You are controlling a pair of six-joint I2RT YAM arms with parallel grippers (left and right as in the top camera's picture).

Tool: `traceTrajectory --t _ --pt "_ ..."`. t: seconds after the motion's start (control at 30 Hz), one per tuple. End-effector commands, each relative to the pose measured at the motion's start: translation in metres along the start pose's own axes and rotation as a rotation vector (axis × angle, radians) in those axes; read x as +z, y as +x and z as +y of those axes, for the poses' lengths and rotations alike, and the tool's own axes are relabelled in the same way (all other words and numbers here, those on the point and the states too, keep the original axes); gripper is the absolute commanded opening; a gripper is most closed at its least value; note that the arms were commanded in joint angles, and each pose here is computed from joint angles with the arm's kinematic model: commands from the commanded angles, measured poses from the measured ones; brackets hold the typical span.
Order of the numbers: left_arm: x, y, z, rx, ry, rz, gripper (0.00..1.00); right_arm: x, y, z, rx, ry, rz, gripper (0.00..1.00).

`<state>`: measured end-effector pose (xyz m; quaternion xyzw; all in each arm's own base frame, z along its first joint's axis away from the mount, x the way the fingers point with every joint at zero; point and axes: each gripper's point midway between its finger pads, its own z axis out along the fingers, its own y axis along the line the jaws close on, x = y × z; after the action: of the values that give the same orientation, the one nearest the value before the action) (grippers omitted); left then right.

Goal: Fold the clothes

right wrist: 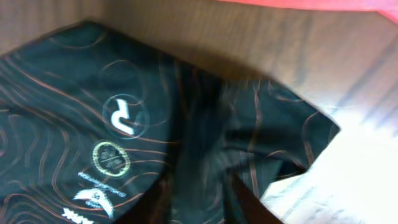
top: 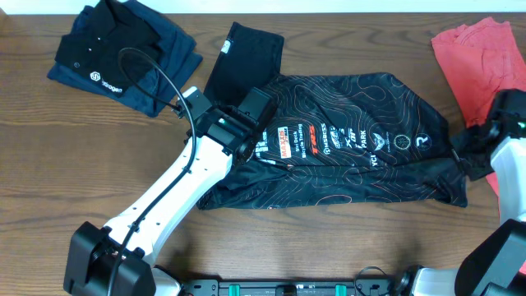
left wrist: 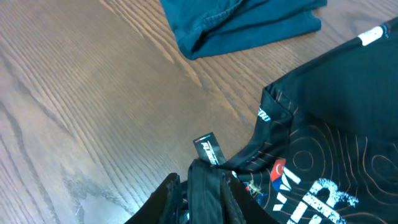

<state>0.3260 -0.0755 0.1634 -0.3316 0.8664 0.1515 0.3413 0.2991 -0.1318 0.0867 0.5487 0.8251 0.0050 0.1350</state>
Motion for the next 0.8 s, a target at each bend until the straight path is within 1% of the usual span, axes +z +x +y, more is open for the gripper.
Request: traceTrajectory --t 0.0,0.03,0.07,0.1,0.17,0.23,0.4,0.5,0.6,0.67,0.77 --pt "-0.001 -0.001 -0.004 0.071 0.012 0.017 0.3 0.006 0.003 0.004 -0.036 0.023 -0.014 0.6" --pt "-0.001 0.001 -0.004 0.091 0.015 0.024 0.32 0.007 0.002 0.005 -0.041 0.027 -0.022 0.75" --pt "-0.001 0.001 -0.003 0.104 0.012 0.027 0.34 0.008 0.001 0.005 -0.043 0.031 -0.026 0.8" --pt "-0.001 0.002 -0.001 0.11 0.005 0.031 0.38 0.009 0.0 0.005 -0.044 0.035 -0.031 0.84" --pt "-0.001 0.005 0.004 0.128 -0.011 0.043 0.58 0.01 -0.001 0.003 -0.045 0.046 -0.037 0.85" --pt "-0.002 0.008 0.009 0.146 -0.028 0.058 0.66 0.01 -0.002 0.003 -0.071 0.048 -0.042 0.85" --pt "-0.004 0.024 0.016 0.224 -0.034 0.149 0.67 0.01 0.004 0.002 -0.14 0.048 -0.012 0.87" --pt "-0.008 0.048 0.014 0.253 0.005 0.283 0.67 0.01 0.014 0.007 -0.175 0.011 0.041 0.87" --pt "-0.014 0.078 0.004 0.243 0.074 0.443 0.67 0.008 0.029 0.02 -0.234 -0.079 0.118 0.87" --pt "-0.017 0.093 0.0 0.239 0.102 0.52 0.68 0.006 0.038 0.026 -0.246 -0.126 0.166 0.87" --pt "-0.021 0.107 -0.003 0.242 0.115 0.602 0.67 0.005 0.045 0.027 -0.244 -0.138 0.2 0.87"
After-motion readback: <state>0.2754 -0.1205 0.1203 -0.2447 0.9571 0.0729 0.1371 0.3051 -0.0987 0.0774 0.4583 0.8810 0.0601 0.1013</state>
